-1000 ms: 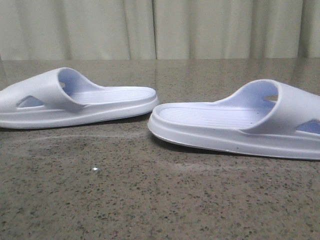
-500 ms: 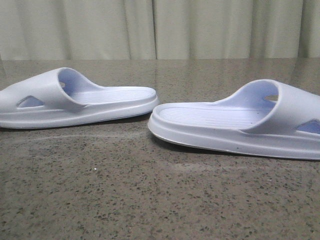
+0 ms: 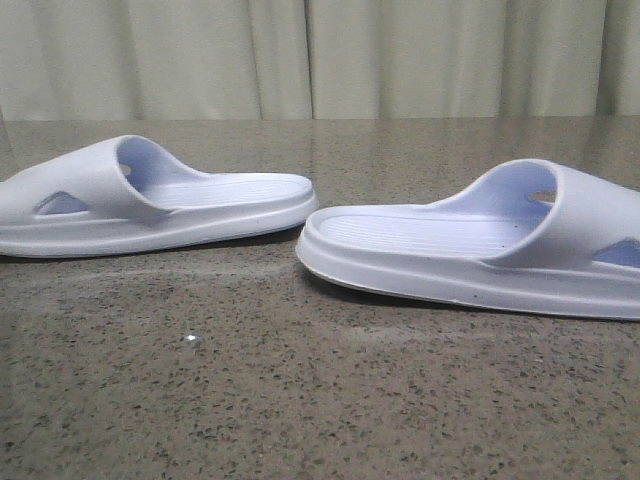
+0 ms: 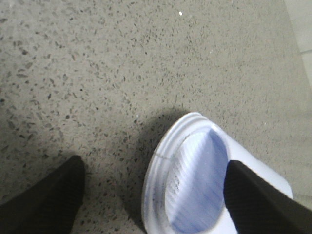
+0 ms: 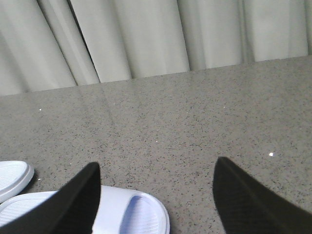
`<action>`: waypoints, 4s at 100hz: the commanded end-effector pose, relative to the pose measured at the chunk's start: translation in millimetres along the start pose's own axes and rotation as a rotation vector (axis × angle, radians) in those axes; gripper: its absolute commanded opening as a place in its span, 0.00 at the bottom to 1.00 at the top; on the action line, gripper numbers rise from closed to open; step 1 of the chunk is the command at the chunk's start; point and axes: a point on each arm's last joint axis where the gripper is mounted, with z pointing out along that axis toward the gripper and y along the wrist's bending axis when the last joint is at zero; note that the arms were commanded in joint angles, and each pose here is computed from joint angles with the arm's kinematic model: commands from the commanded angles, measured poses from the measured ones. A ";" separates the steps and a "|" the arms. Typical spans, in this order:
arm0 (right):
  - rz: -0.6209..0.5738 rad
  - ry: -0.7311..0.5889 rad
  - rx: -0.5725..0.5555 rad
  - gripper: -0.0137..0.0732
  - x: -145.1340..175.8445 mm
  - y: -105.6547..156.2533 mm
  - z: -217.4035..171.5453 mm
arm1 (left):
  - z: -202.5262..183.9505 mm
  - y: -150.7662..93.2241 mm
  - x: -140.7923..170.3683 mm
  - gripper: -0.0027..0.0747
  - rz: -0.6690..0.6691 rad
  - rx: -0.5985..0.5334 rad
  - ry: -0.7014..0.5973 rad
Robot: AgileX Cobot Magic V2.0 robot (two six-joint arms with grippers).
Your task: Insert blue slippers together front up
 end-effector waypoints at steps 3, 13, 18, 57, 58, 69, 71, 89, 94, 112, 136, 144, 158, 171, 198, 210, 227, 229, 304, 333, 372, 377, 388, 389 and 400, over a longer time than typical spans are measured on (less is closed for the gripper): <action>-0.002 -0.094 -0.010 0.65 -16.4 2.0 -0.4 | 0.8 -7.3 -2.7 0.72 -0.047 0.025 -0.005; -0.002 -0.096 -0.010 0.65 -16.6 2.0 -0.4 | 0.8 -7.5 -2.5 0.72 -0.048 0.027 -0.003; -0.002 -0.101 -0.010 0.65 -17.0 2.0 -0.5 | 1.1 -7.3 -2.5 0.71 -0.049 0.025 -0.002; -0.002 -0.109 -0.011 0.65 -17.8 2.1 -0.6 | 21.7 2.5 3.7 0.52 -0.123 -0.052 0.092; -0.002 -0.109 -0.011 0.65 -17.8 2.1 -0.6 | 21.7 2.6 4.0 0.52 -0.124 -0.052 0.095; -0.002 -0.109 -0.011 0.65 -17.8 2.1 -0.6 | 26.0 4.9 5.4 0.50 -0.133 -0.069 0.114; -0.002 -0.109 -0.011 0.65 -17.8 2.1 -0.6 | 26.5 5.2 5.4 0.50 -0.130 -0.070 0.115; -0.002 -0.109 -0.011 0.65 -17.8 2.1 -0.6 | 28.8 3.2 6.7 0.50 -0.097 -0.042 0.134; 0.000 -0.109 -0.012 0.65 -17.8 2.1 -0.6 | 29.1 2.3 7.0 0.50 -0.092 -0.030 0.138; 0.003 -0.109 -0.014 0.65 -17.8 2.3 -0.6 | 29.4 -0.2 8.4 0.50 -0.076 -0.001 0.155; 0.003 -0.109 -0.014 0.65 -17.8 2.3 -0.6 | 28.9 -1.7 11.2 0.48 -0.058 0.016 0.186; 0.008 -0.109 -0.016 0.65 -17.8 2.5 -0.6 | 28.9 -1.7 11.3 0.48 -0.058 0.016 0.188; 0.027 -0.108 -0.026 0.65 -17.7 3.2 -0.6 | 28.8 -1.8 11.7 0.48 -0.058 0.017 0.192; 0.039 -0.107 -0.031 0.65 -17.7 3.7 -0.6 | 28.8 -1.8 11.7 0.48 -0.058 0.017 0.192; 0.045 -0.107 -0.034 0.65 -17.7 3.9 -0.6 | 28.8 -1.9 11.8 0.32 -0.055 0.018 0.193; 0.045 -0.107 -0.034 0.65 -17.7 3.9 -0.6 | 28.8 -1.8 11.4 0.20 -0.037 0.018 0.189; 0.045 -0.107 -0.034 0.65 -17.7 3.9 -0.6 | 29.0 -1.6 10.7 0.06 -0.034 0.016 0.181; 0.045 -0.107 -0.034 0.65 -17.7 3.9 -0.6 | 29.0 -1.5 10.5 0.06 -0.034 0.016 0.179; 0.045 -0.107 -0.034 0.65 -17.7 3.9 -0.6 | -14.1 -34.6 12.9 0.06 0.062 0.326 0.142; 0.045 -0.120 -0.035 0.65 -18.3 3.9 -0.4 | -58.0 -49.3 16.8 0.06 0.089 0.503 0.082; 0.247 0.119 0.009 0.65 -4.4 1.2 37.5 | -76.6 -55.9 23.3 0.06 0.083 0.611 0.114; 0.262 0.160 0.018 0.65 -1.9 0.9 45.2 | -76.6 -55.9 23.3 0.06 0.083 0.611 0.114; 0.297 0.230 0.026 0.65 3.1 1.0 58.6 | -76.7 -56.0 23.5 0.06 0.083 0.612 0.116; 0.301 0.239 0.028 0.65 3.8 1.0 60.3 | -76.7 -56.0 23.5 0.06 0.083 0.612 0.116; 0.322 0.301 0.040 0.65 9.1 0.6 72.3 | -76.7 -56.0 23.5 0.06 0.083 0.612 0.116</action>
